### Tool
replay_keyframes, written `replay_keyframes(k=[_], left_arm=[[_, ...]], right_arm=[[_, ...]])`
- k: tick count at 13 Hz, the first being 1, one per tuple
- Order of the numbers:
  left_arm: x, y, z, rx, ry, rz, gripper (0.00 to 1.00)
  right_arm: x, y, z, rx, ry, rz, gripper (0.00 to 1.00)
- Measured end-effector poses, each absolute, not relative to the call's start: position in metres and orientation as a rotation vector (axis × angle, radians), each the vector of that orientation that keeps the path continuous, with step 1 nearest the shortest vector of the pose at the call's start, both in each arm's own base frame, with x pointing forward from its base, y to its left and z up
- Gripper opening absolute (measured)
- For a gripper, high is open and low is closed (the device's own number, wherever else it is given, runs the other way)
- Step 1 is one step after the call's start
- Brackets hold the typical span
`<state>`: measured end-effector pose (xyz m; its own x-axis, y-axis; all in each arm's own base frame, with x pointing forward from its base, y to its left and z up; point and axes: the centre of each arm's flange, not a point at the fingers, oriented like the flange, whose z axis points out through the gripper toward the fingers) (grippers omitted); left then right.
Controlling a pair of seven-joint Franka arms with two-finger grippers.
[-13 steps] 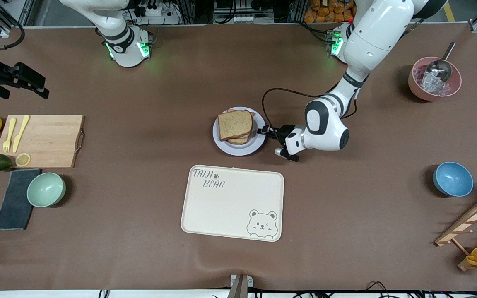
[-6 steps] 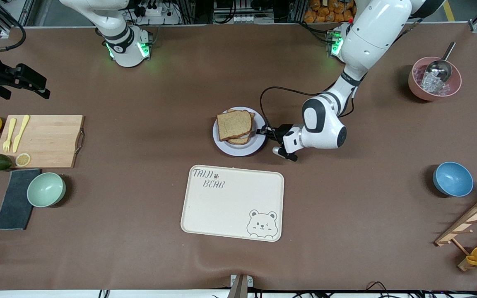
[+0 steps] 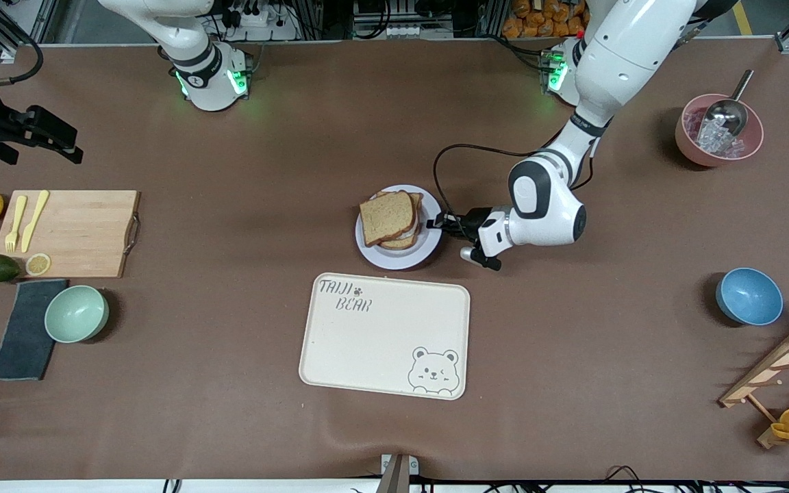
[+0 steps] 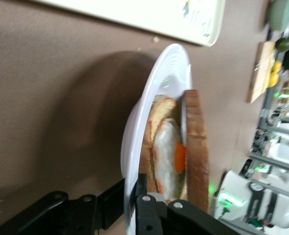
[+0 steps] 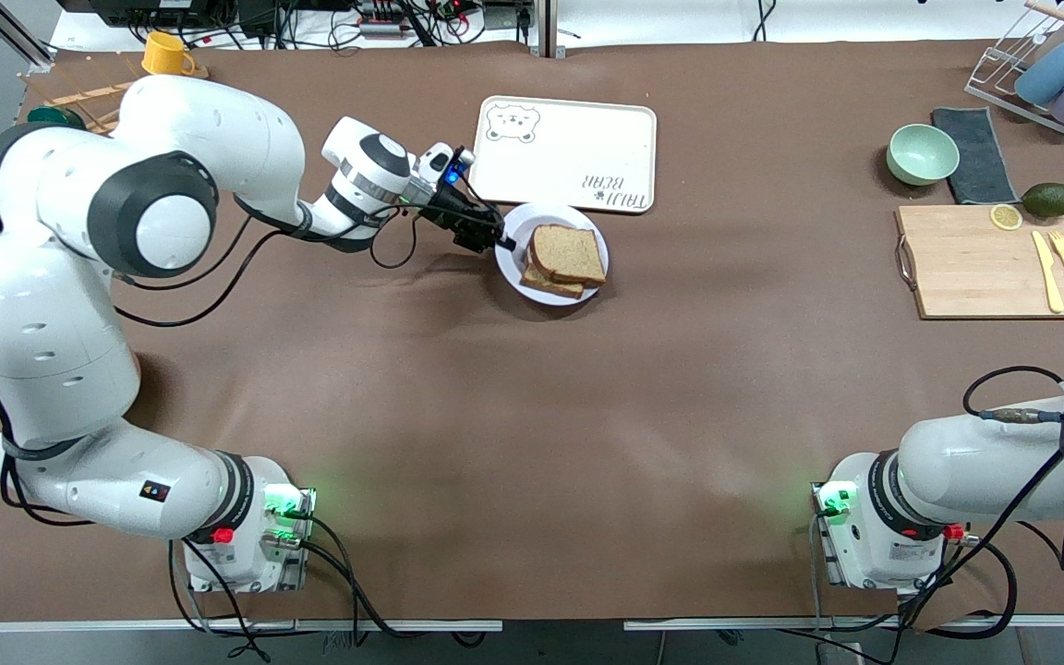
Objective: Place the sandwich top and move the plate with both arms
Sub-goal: 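Slide the plate with the left gripper onto the bear tray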
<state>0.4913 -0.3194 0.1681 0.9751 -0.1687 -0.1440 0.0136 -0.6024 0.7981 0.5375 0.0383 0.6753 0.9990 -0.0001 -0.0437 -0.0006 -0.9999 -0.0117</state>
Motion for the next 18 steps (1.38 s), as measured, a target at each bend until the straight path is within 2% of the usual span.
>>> replay_keyframes(k=[9,12,18], left_arm=[[0.521,-0.304,0.215,1.938,0.116,-0.034,0.09],[0.543,-0.312,0.226,1.902,0.169,0.024,0.09],[0.58,-0.335,0.186,1.938,0.287,0.097,0.09]], right_arm=[[0.537,0.04,0.675,-3.129,-0.004,0.066,1.0],[0.537,0.04,0.675,-3.129,-0.005,0.066,1.0],[0.537,0.04,0.675,-3.129,-0.006,0.068,1.0]])
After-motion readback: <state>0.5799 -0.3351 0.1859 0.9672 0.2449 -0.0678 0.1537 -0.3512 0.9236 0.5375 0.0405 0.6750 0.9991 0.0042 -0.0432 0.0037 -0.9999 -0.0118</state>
